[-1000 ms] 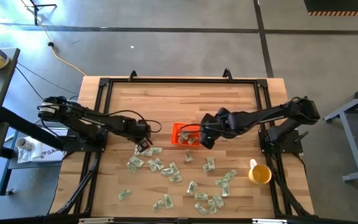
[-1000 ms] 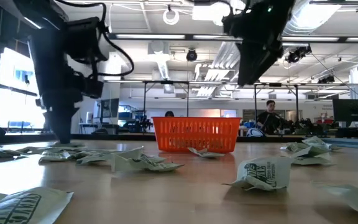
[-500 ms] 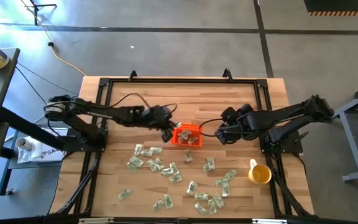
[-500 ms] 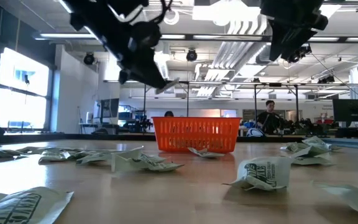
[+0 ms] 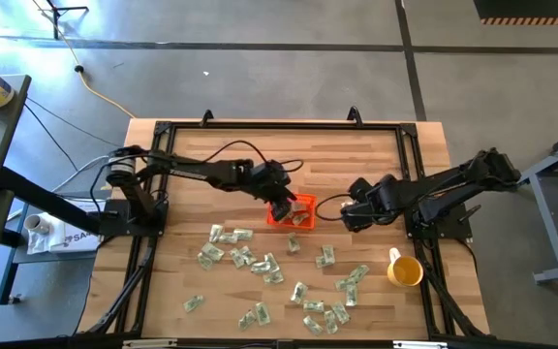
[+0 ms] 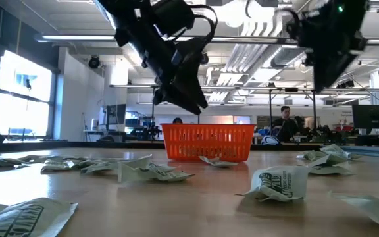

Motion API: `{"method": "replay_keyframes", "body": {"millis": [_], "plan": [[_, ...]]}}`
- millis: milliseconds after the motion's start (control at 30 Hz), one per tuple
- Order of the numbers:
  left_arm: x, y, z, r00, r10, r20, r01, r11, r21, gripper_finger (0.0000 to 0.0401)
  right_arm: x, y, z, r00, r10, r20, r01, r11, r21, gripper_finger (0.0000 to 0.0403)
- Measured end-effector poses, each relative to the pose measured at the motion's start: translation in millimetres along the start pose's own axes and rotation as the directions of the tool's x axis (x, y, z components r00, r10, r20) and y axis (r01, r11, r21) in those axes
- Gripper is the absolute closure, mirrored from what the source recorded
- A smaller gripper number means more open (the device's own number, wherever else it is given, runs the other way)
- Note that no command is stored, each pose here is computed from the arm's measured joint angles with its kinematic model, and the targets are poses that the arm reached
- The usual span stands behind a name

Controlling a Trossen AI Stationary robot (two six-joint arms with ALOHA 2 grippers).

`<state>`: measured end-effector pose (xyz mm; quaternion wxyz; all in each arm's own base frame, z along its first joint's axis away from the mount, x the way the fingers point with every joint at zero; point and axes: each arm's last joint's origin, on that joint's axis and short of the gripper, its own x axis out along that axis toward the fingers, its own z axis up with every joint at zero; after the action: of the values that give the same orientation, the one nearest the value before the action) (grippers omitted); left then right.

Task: Pick and place Stevia / Truvia into bins
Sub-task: Put the light green stevia packet into the orange bin

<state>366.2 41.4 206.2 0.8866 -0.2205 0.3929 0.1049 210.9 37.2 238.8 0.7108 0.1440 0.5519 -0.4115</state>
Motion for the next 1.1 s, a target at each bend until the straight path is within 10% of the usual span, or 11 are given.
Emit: {"method": "replay_keyframes", "body": {"millis": [300,467,1100], "plan": [[-49,-12,3,0.98,0.1,-0.174,-0.102,0.995,-0.004,0.0092,65,6,-9,0.981,0.185,-0.066,-0.156,0.938,0.309,0.015],[-79,-17,4,0.981,0.138,-0.135,-0.137,0.99,0.011,0.0103,89,-2,-2,0.971,0.23,-0.064,-0.179,0.879,0.442,0.015],[-113,-12,0,0.96,0.259,-0.106,-0.26,0.966,0.006,0.0168,115,7,3,0.968,0.242,-0.06,-0.19,0.871,0.454,0.015]]}}
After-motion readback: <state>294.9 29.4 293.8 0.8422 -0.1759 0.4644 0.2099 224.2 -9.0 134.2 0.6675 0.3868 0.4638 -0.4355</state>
